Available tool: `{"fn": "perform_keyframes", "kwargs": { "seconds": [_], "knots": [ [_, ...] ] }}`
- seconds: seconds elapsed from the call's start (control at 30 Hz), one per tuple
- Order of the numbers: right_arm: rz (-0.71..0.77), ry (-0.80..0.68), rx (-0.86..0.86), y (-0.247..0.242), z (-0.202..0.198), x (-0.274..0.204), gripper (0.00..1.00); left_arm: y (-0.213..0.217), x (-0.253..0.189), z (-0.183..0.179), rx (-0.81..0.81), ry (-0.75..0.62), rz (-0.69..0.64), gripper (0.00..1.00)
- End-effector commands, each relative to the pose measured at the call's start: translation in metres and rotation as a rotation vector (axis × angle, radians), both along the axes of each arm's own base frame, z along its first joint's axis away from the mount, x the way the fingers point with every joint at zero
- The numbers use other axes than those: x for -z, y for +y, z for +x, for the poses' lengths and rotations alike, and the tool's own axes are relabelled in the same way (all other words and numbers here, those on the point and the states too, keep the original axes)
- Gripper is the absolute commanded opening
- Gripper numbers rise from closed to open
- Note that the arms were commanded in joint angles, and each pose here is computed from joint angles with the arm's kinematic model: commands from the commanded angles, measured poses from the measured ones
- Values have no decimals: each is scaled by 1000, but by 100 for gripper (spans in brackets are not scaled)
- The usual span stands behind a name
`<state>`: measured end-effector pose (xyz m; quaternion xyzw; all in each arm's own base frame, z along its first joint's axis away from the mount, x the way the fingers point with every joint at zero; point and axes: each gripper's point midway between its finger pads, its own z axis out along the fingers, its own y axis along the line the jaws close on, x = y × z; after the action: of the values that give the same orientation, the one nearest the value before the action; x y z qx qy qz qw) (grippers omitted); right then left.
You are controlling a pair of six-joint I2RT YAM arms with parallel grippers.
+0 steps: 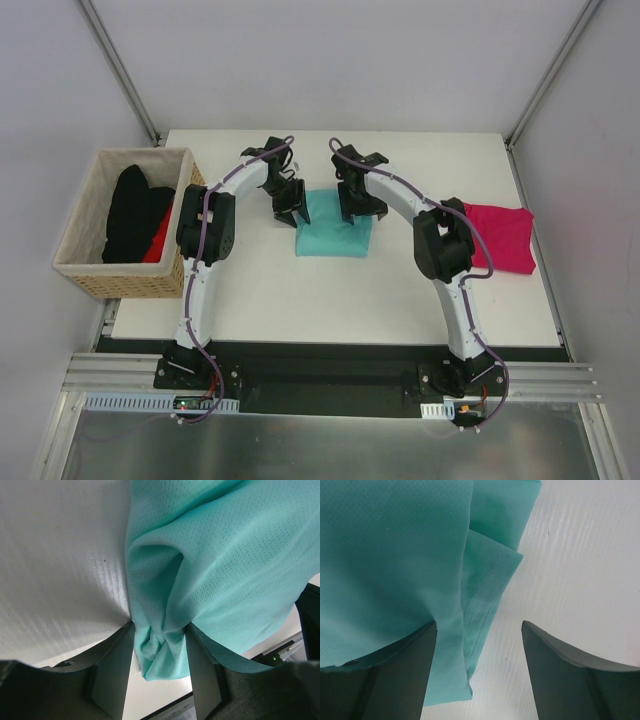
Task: Fold and stack the t-shirts
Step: Smooth out wrinkles on the folded tshirt
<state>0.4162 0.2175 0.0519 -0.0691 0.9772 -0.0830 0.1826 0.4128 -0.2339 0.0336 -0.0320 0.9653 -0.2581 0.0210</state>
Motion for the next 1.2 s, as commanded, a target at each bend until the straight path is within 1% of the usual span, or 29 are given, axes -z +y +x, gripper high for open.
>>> {"fn": "perform_keyframes", "kwargs": {
  "seconds": [0.0,0.1,0.23,0.47,0.57,0.63,0.67,0.73,0.77,0.93,1.03,1.07,1.1,1.13,1.17],
  "knots": [
    [25,13,22,1,-3,6,72,3,1,-2,-9,26,0,45],
    [28,29,39,0,-8,12,68,3,3,-4,-12,34,2,45],
    [30,32,53,-3,-12,16,67,4,5,-6,-13,42,6,45],
    [91,36,101,-4,-16,25,66,6,0,-7,-14,32,14,45],
    [103,40,111,-3,-16,28,62,7,-1,-8,-16,32,15,45],
    [107,37,117,-3,-15,28,54,7,0,-9,-16,35,18,45],
    [110,39,119,-3,-15,29,47,8,-1,-10,-18,36,18,45],
    [111,40,127,-4,-16,29,42,8,-1,-11,-18,37,18,45],
    [108,44,127,-3,-17,31,37,8,-1,-11,-18,38,20,45],
    [102,52,140,-6,-22,35,31,10,0,-15,-20,45,27,45],
    [103,59,147,-8,-26,38,20,10,0,-16,-21,47,32,44],
    [101,64,154,-9,-27,39,15,11,-1,-16,-21,46,31,44],
    [102,66,156,-9,-28,40,10,10,0,-17,-21,48,29,35],
    [98,70,156,-9,-29,42,3,9,-1,-17,-15,47,22,29],
    [99,69,159,-10,-30,41,1,9,0,-18,-14,52,19,21]
  ]
}}
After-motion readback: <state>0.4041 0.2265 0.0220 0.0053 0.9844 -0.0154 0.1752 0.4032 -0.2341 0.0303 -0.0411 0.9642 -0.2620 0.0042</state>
